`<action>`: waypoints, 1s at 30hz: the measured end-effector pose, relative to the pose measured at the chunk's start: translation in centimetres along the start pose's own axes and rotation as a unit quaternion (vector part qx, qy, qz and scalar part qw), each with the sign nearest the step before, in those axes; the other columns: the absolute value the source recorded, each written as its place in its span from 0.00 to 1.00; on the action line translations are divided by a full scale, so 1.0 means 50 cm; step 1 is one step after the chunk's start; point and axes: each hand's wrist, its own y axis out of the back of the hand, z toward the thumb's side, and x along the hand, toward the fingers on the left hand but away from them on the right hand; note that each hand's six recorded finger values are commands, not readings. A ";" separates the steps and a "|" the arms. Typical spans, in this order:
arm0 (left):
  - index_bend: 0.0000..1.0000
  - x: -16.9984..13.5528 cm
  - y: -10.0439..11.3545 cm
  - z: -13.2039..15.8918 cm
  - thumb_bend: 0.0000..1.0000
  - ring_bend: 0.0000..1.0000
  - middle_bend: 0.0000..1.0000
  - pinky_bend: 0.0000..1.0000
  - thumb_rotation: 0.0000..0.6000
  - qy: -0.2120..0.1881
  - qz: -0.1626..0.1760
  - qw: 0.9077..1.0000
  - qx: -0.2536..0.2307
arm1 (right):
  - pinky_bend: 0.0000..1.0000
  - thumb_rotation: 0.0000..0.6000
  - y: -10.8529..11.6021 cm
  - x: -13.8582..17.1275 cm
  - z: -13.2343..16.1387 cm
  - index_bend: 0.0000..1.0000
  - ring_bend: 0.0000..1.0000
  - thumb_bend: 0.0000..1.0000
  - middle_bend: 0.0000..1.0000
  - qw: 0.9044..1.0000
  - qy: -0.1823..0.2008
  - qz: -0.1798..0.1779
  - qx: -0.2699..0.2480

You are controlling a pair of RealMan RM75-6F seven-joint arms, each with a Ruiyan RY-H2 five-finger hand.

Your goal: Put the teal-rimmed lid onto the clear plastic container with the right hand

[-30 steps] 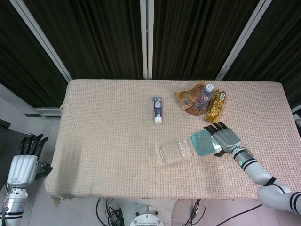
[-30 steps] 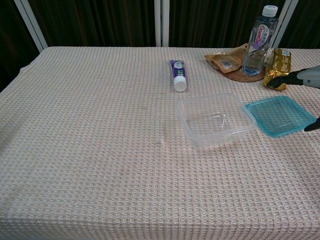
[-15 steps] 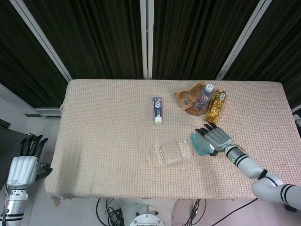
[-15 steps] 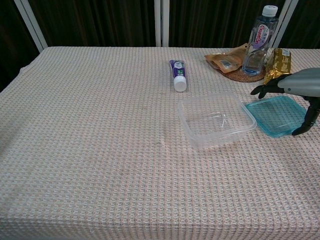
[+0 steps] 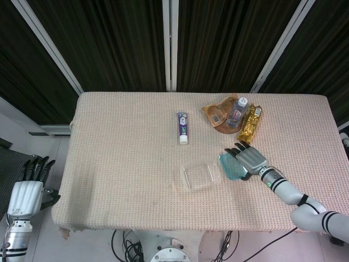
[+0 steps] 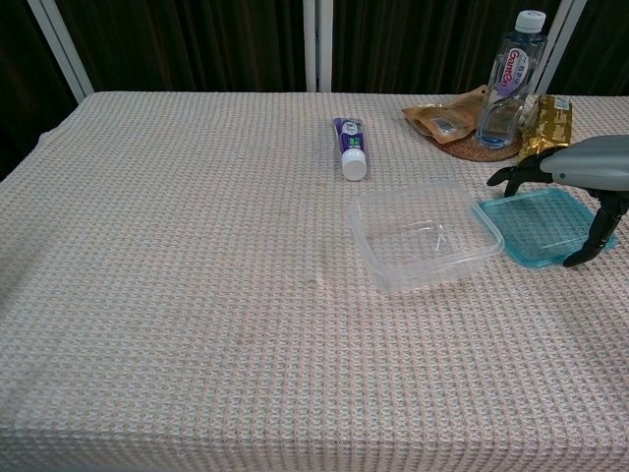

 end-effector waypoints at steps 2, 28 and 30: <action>0.11 0.000 0.000 0.000 0.00 0.00 0.05 0.00 1.00 0.000 -0.001 1.000 0.000 | 0.00 1.00 0.006 0.007 -0.004 0.08 0.00 0.12 0.36 1.000 -0.002 -0.011 -0.008; 0.11 0.009 -0.010 -0.016 0.00 0.00 0.05 0.00 1.00 -0.023 0.004 1.000 -0.014 | 0.00 1.00 0.149 0.137 0.180 0.09 0.03 0.16 0.43 0.997 0.010 -0.053 -0.058; 0.11 0.010 -0.012 -0.020 0.00 0.00 0.05 0.00 1.00 -0.023 0.003 1.000 -0.017 | 0.00 1.00 0.150 0.129 0.201 0.09 0.03 0.16 0.43 0.997 0.009 -0.048 -0.055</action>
